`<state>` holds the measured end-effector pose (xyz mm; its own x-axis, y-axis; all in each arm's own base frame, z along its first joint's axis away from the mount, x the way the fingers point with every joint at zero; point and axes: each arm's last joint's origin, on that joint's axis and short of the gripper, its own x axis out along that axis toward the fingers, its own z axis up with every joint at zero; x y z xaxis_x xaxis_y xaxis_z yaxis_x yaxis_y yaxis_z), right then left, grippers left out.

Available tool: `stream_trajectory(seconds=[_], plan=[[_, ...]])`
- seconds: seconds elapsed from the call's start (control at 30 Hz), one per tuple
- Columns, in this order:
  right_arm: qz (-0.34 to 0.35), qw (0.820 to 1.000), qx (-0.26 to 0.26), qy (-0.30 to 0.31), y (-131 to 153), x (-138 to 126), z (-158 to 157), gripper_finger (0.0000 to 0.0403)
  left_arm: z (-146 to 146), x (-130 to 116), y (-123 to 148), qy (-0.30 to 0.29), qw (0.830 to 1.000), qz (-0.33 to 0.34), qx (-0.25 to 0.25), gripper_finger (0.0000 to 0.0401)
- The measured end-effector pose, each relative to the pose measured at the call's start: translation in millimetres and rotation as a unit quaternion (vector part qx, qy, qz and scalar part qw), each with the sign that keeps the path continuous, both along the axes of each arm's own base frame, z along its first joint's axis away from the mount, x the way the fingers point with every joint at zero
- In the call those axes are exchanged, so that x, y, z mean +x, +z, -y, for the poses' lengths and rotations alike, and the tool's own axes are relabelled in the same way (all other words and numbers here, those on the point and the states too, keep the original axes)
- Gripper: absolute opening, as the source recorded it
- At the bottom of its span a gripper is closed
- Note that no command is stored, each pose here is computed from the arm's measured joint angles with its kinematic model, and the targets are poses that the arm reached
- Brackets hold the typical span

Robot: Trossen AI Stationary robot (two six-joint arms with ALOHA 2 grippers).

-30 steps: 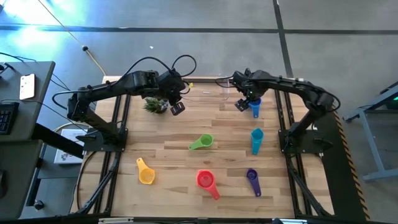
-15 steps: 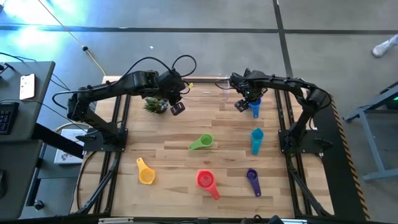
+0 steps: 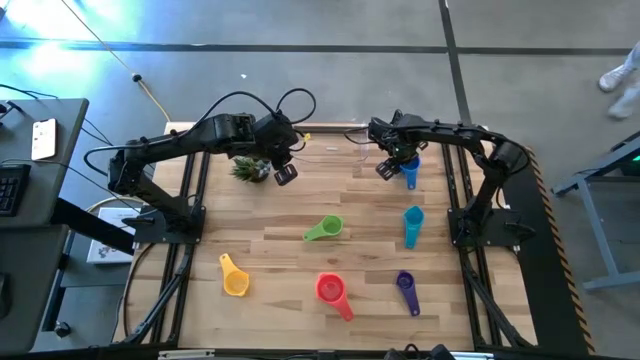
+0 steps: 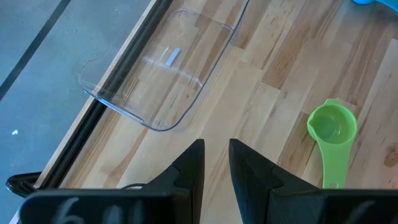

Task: Nest measuring cups in basket
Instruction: Stack the blue measuring cup into the red measuring cup

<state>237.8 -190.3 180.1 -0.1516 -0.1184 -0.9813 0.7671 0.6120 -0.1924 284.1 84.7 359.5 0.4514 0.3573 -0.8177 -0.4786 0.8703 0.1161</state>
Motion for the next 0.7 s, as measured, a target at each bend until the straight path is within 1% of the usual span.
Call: stream_trajectory(seconds=[0.2,0.57,0.7], plan=[[0.0,1.0,0.0,-0.003,0.0,0.0,0.0,0.0134,0.0,0.0,0.0,0.0,1.0,0.0,0.0,0.0062],[0.004,1.0,0.004,-0.013,-0.4,-0.2,-0.6,0.0132,0.0,0.0,0.0,0.0,1.0,0.0,0.0,0.0062],[-0.009,1.0,0.018,-0.018,-10.2,-6.3,-5.6,0.0132,0.0,0.0,0.0,0.0,1.0,0.0,0.0,0.0062]])
